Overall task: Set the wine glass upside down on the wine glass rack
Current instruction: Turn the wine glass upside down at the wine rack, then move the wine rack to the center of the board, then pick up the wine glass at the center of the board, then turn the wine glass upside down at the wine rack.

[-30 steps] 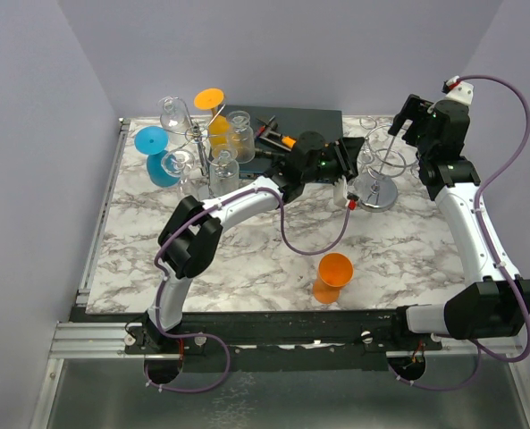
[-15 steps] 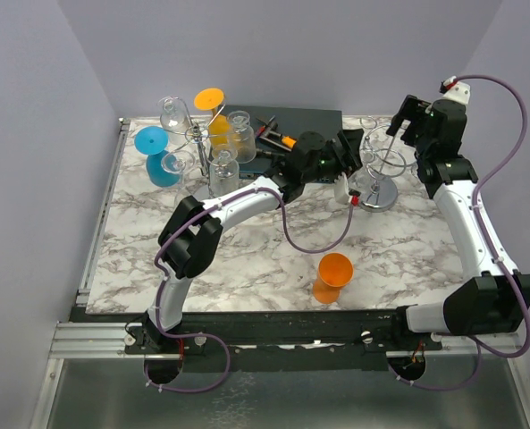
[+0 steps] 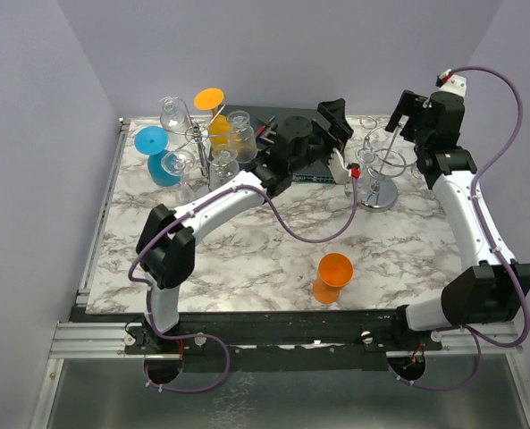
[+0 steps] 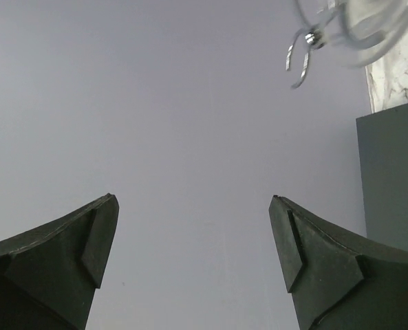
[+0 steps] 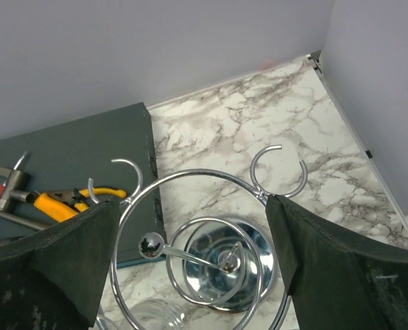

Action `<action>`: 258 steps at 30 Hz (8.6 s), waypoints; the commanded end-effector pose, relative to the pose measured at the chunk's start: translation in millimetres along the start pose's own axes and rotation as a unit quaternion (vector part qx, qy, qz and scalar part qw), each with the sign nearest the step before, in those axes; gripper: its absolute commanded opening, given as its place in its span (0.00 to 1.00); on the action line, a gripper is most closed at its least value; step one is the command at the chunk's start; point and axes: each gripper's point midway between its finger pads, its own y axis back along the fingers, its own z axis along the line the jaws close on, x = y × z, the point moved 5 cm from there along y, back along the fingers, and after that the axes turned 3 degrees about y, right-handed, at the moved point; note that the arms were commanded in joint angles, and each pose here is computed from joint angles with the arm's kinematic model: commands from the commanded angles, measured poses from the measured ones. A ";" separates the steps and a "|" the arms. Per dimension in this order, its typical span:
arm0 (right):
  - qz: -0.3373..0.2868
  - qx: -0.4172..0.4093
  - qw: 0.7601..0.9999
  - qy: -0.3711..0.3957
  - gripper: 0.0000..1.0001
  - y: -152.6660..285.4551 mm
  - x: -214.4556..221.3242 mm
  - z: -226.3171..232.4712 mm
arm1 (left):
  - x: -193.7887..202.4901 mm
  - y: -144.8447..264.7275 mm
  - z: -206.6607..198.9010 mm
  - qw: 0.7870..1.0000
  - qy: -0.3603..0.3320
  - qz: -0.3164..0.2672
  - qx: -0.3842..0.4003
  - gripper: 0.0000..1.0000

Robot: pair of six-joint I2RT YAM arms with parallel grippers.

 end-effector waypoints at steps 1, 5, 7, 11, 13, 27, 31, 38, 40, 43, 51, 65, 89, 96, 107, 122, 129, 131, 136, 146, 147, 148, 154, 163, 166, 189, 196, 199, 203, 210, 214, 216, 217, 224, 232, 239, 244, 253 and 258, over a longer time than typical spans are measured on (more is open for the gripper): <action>0.037 0.011 0.999 0.020 0.93 -2.3 13.3 -5.6 | 10.4 38.3 34.2 0.995 0.092 0.046 -0.011 0.99; 0.054 0.022 0.998 0.026 0.90 -4.3 23.5 -9.5 | 14.8 59.4 60.3 0.968 0.236 0.086 -0.016 0.99; 0.057 0.019 0.998 0.026 0.89 -6.1 26.5 -8.6 | 17.5 71.4 72.2 0.949 0.295 0.106 -0.024 0.99; 0.064 0.001 0.998 0.023 0.77 -11.5 30.2 -2.4 | 11.3 97.8 81.4 0.905 0.409 0.117 -0.020 0.99; 0.072 -0.007 0.997 0.021 0.70 -14.1 34.3 0.3 | 9.7 110.2 80.7 0.881 0.455 0.131 -0.013 0.99; 0.086 -0.036 0.995 0.019 0.18 -15.5 39.9 7.8 | 4.5 165.1 67.6 0.816 0.544 0.195 0.022 0.99; 0.100 -0.041 0.994 0.021 0.16 -12.2 43.0 8.6 | 3.0 171.0 64.7 0.811 0.550 0.198 0.023 0.99; 0.111 -0.063 0.992 0.017 0.37 -6.0 47.5 15.2 | 0.0 177.1 61.4 0.805 0.559 0.196 0.026 0.99; 0.110 -0.065 0.992 0.019 0.41 -4.1 48.1 16.8 | 0.1 177.7 61.5 0.805 0.559 0.197 0.026 0.99; 0.109 -0.065 0.992 0.020 0.40 -1.6 49.9 17.4 | 0.5 178.2 61.8 0.804 0.560 0.200 0.024 0.99; 0.091 -0.065 0.994 0.018 0.09 2.8 44.3 18.3 | 0.7 178.8 61.2 0.802 0.562 0.202 0.024 0.99; 0.099 -0.076 0.991 0.038 0.00 31.9 38.7 47.2 | -0.9 183.0 64.2 0.800 0.566 0.198 0.021 0.99; 0.138 -0.106 0.984 0.034 0.00 69.8 55.9 112.5 | -5.5 202.8 76.1 0.804 0.565 0.188 0.009 0.99; 0.141 -0.108 0.983 0.037 0.07 72.0 58.9 116.3 | -8.3 204.0 76.7 0.805 0.564 0.184 0.010 0.99; 0.121 -0.104 0.986 0.054 0.59 80.0 47.5 107.7 | -12.4 206.3 67.0 0.802 0.566 0.190 0.022 0.99; 0.148 -0.185 0.971 0.022 0.87 195.1 -16.6 73.9 | -14.4 215.0 64.4 0.794 0.573 0.202 0.035 0.99; 0.340 -0.251 0.906 0.008 0.73 238.8 60.4 69.9 | -16.9 204.6 64.8 0.790 0.581 0.192 0.044 0.99; 0.379 -0.242 0.893 0.017 0.72 243.0 83.8 62.9 | -16.2 201.7 65.4 0.789 0.582 0.192 0.043 0.99; 0.414 -0.272 0.868 0.008 0.65 256.6 104.0 61.9 | -16.1 199.1 66.4 0.791 0.580 0.191 0.044 0.99; 0.480 -0.270 0.835 -0.006 0.57 256.9 172.8 54.3 | -19.1 194.1 65.6 0.789 0.585 0.181 0.051 0.99; 0.481 -0.268 0.835 -0.006 0.57 254.3 176.1 55.0 | -19.9 193.3 67.0 0.788 0.587 0.178 0.051 0.99; 0.481 -0.265 0.836 -0.004 0.57 252.6 178.2 54.7 | -19.8 191.9 67.4 0.787 0.588 0.178 0.050 0.99; 0.497 -0.258 0.828 0.005 0.57 251.1 196.4 55.0 | -19.6 188.4 64.6 0.789 0.585 0.178 0.055 0.99; 0.519 -0.234 0.821 0.047 0.47 259.6 222.3 59.1 | -23.5 180.9 58.3 0.781 0.597 0.170 0.068 0.99; 0.512 -0.218 0.828 0.061 0.31 257.8 223.2 60.3 | -24.9 179.2 57.7 0.778 0.602 0.167 0.069 0.99; 0.090 -0.390 0.908 -0.122 0.00 248.4 64.0 109.5 | -44.7 238.1 120.8 0.721 0.688 0.079 -0.004 0.99; -0.056 -0.417 0.893 -0.157 0.00 255.9 18.2 105.8 | -42.5 250.2 119.5 0.742 0.665 0.084 -0.007 0.92; -0.089 -0.428 0.886 -0.155 0.00 262.9 0.0 104.9 | -43.4 251.8 111.9 0.746 0.660 0.089 0.005 0.89; -0.129 -0.459 0.867 -0.143 0.00 277.6 -19.9 104.7 | -43.8 249.3 98.3 0.746 0.658 0.097 0.021 0.89; -0.131 -0.493 0.850 -0.129 0.00 289.9 -23.0 106.7 | -44.6 247.4 94.9 0.758 0.646 0.088 0.026 0.88; -0.128 -0.504 0.845 -0.125 0.00 294.4 -20.8 105.8 | -47.5 246.4 102.6 0.758 0.649 0.065 0.017 0.87; -0.127 -0.505 0.845 -0.122 0.00 294.7 -19.2 105.5 | -54.5 247.9 106.4 0.758 0.651 0.038 0.026 0.84; -0.127 -0.507 0.844 -0.121 0.00 295.4 -18.8 105.4 | -59.4 248.9 106.8 0.759 0.650 0.022 0.037 0.82; -0.128 -0.523 0.834 -0.119 0.00 299.5 -16.0 106.5 | -81.1 250.7 109.6 0.763 0.636 -0.060 0.094 0.46; -0.094 -0.540 0.831 -0.094 0.36 297.0 0.1 113.3 | -68.6 234.6 124.3 0.794 0.603 -0.057 0.056 0.00; 0.018 -0.527 0.849 -0.033 1.00 300.7 37.8 99.6 | -39.9 221.7 135.6 0.866 0.499 -0.023 -0.016 0.00; 0.088 -0.553 0.828 0.029 1.00 322.4 46.6 87.6 | -32.1 218.1 138.3 0.940 0.334 -0.043 -0.057 0.00; 0.038 -0.591 0.803 0.060 1.00 311.1 35.1 111.0 | -54.6 223.8 144.3 0.972 0.175 -0.131 -0.088 0.00; 0.023 -0.553 0.826 0.103 1.00 270.3 39.6 132.9 | -76.6 234.2 139.8 0.971 0.090 -0.202 -0.096 0.00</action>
